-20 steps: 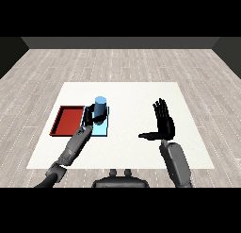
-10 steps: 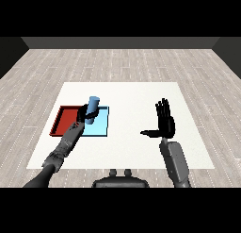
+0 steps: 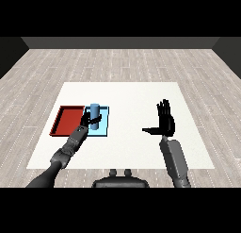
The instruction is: Pick the blue can and put it in the blue box
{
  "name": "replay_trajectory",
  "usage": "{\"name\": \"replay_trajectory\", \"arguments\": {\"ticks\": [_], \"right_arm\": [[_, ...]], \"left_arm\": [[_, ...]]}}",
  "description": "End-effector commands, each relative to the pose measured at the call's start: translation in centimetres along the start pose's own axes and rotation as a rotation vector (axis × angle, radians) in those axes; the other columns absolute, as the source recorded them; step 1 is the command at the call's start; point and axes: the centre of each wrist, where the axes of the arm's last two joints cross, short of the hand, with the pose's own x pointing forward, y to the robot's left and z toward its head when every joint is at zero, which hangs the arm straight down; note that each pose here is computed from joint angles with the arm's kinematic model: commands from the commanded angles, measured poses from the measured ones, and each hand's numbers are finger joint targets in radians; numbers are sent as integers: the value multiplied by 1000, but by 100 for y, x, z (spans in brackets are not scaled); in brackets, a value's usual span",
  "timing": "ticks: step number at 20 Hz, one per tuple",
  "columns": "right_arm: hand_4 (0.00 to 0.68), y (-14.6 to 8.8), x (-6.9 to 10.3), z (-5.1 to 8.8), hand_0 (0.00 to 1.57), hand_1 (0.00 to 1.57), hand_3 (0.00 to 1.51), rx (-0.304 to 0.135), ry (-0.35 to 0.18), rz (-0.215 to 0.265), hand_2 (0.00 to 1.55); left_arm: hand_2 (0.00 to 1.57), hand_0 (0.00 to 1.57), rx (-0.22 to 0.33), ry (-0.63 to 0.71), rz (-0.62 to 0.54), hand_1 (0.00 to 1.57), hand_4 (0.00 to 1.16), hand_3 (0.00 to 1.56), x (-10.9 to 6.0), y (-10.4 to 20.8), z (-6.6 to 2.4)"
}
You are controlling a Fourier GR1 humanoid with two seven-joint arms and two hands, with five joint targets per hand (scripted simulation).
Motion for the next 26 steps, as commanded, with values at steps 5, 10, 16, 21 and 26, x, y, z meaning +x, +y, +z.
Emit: {"name": "replay_trajectory", "arguments": {"ticks": [5,10,16,21,26], "right_arm": [[0,-104,58,1,0,0,0,11,-28,-40,0],[0,-158,165,-97,0,0,0,30,-30,-13,0],[0,42,243,15,0,0,0,34,-26,-32,0],[0,-47,123,17,0,0,0,60,-39,20,0],[0,-167,5,148,0,0,0,73,23,33,0]], "left_arm": [[203,0,-31,176,-29,0,610,0,-42,-2,-2],[0,0,78,131,-69,0,0,0,-25,-125,51],[0,0,183,34,21,0,0,0,1,278,-124],[0,0,144,-478,323,0,0,0,717,144,-182],[0,0,-140,-749,513,0,0,0,855,-56,5]]}}
